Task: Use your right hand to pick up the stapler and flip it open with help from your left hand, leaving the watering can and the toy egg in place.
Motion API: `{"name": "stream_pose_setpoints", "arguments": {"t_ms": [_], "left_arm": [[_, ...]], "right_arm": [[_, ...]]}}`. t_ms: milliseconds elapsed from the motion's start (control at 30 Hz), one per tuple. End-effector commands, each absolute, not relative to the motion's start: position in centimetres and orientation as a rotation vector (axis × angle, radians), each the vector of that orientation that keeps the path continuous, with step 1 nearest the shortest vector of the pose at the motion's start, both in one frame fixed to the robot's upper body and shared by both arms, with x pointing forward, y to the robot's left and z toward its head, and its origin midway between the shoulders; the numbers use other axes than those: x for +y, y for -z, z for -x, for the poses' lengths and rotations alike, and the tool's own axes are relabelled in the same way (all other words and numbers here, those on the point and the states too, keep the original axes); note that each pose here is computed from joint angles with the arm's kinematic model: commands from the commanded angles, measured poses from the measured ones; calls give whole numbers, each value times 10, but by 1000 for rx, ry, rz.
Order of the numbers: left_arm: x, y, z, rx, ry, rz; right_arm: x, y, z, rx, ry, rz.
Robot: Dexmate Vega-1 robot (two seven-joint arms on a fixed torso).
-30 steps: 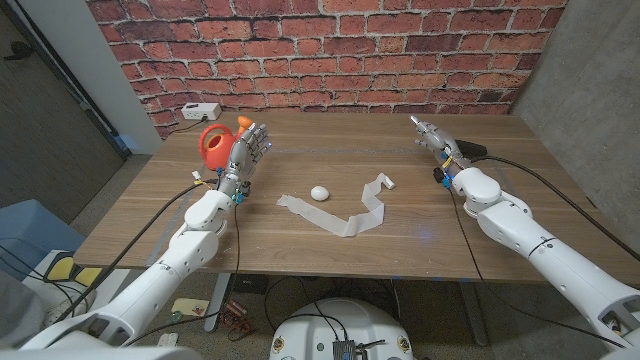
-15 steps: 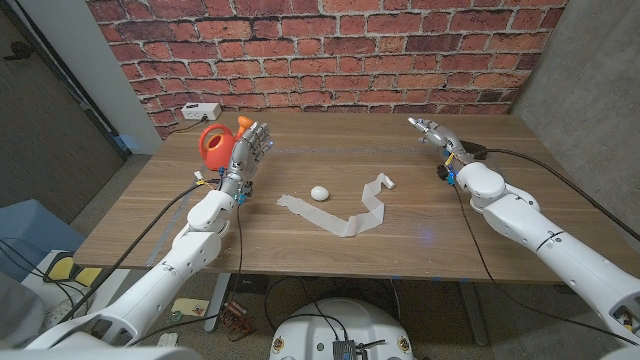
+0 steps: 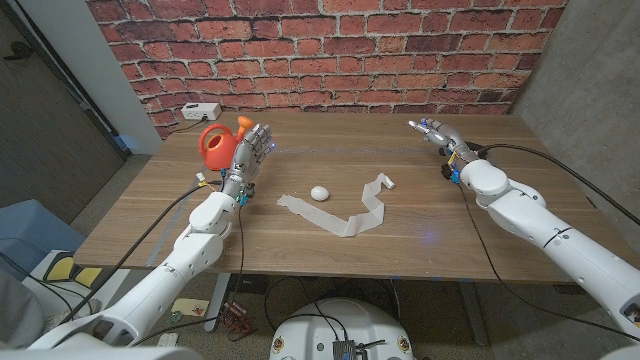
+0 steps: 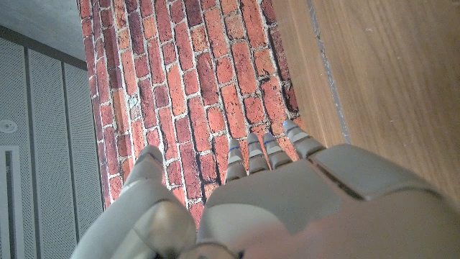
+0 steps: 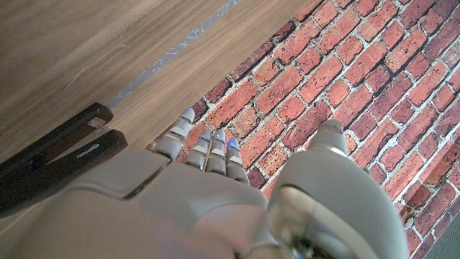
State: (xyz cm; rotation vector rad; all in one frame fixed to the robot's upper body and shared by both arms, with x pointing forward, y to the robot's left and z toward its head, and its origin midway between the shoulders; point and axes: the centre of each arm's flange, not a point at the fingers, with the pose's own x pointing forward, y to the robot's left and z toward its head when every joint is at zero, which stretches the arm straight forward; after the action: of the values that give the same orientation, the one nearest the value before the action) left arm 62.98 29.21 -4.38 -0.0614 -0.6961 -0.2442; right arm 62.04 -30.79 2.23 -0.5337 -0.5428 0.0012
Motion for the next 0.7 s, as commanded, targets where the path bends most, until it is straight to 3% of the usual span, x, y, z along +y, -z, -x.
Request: {"name": "stream_pose_setpoints", "arguments": {"t_ms": [33,700], "left_arm": [[293,36,-624,-709,238,20],[276,36,-620,-680,220,48]], "right_arm": [[-317,-26,-616,-548,40,614],[-335,-37,-608,-502,83,806]]}}
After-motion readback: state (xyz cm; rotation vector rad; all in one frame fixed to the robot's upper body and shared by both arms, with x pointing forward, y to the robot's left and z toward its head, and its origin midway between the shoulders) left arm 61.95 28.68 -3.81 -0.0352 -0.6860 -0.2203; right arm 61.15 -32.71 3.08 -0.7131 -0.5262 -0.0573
